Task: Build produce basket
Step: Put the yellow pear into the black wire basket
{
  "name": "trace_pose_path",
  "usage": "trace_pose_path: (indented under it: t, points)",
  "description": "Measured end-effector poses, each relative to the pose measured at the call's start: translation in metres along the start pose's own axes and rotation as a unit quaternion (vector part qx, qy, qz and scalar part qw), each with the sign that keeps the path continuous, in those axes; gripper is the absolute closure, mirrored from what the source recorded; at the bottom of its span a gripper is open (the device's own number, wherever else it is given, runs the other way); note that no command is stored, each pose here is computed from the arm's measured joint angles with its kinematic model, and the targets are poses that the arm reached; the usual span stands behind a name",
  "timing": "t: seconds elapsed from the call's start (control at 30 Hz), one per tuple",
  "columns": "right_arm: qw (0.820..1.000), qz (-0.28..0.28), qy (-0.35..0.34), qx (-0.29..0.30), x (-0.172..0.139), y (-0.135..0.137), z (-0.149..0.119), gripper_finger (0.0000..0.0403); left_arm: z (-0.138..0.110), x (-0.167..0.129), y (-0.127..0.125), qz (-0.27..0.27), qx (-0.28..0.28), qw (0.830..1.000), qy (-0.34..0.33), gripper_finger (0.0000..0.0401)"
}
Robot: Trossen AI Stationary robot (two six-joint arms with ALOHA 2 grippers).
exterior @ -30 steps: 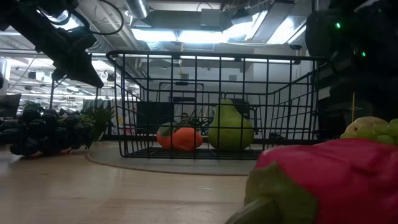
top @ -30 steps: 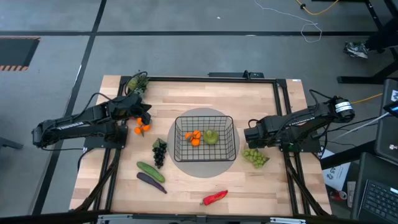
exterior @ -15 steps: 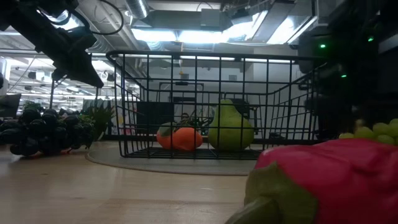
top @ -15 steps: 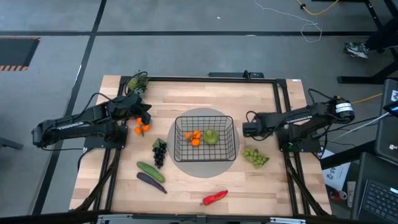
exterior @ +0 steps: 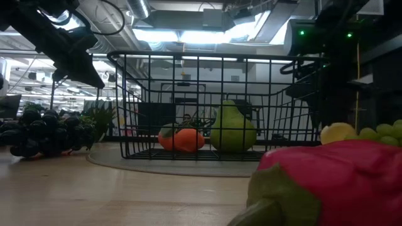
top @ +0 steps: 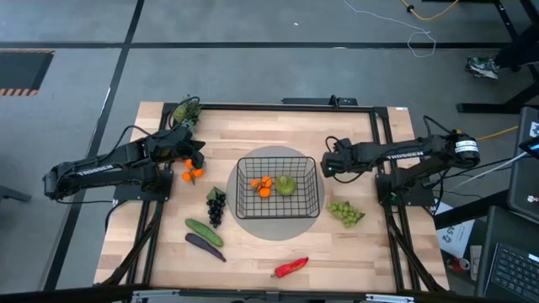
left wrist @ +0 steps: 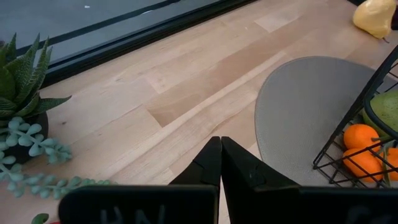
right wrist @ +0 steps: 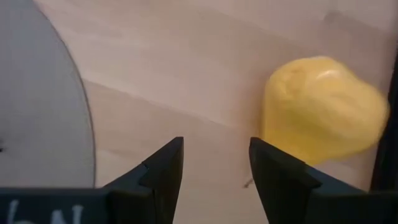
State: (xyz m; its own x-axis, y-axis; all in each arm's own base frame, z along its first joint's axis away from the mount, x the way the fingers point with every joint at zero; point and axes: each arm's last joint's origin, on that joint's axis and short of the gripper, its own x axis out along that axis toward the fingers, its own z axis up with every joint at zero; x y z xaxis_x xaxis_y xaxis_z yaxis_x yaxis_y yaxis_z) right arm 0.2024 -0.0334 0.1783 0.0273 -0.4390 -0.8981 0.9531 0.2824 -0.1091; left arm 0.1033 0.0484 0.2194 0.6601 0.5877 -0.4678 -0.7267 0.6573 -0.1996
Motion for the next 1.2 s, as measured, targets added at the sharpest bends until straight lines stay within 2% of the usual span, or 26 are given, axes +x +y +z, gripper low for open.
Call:
trace_pose_path:
  t: [0.2,0.33,0.47,0.63,0.8,0.93,1.2]
  points:
    - [1.000,-0.001,0.021,0.008,0.003,-0.003,0.005,0.0219,0.000,0.000,0.000,0.000,0.000,1.000,0.000,0.0401]
    - [0.991,0.027,0.107,0.071,0.003,-0.003,0.001,0.0219,0.000,0.000,0.000,0.000,0.000,1.000,0.000,0.0401]
    - [0.984,-0.010,0.145,0.102,0.002,-0.009,-0.004,0.0219,0.000,0.000,0.000,0.000,0.000,1.000,0.000,0.0401]
    - [0.978,-0.057,0.156,0.126,0.000,-0.017,-0.009,0.0219,0.000,0.000,0.000,0.000,0.000,1.000,0.000,0.0401]
    - [0.980,-0.039,0.151,0.121,0.000,-0.014,-0.008,0.0219,0.000,0.000,0.000,0.001,0.000,1.000,0.000,0.0401]
    - [0.985,-0.033,0.148,0.087,0.000,-0.013,-0.008,0.0219,0.000,0.000,0.000,0.001,0.000,1.000,0.000,0.0401]
    - [0.977,-0.054,0.149,0.146,0.005,-0.011,-0.009,0.0219,0.000,0.000,0.000,0.002,0.000,1.000,0.000,0.0401]
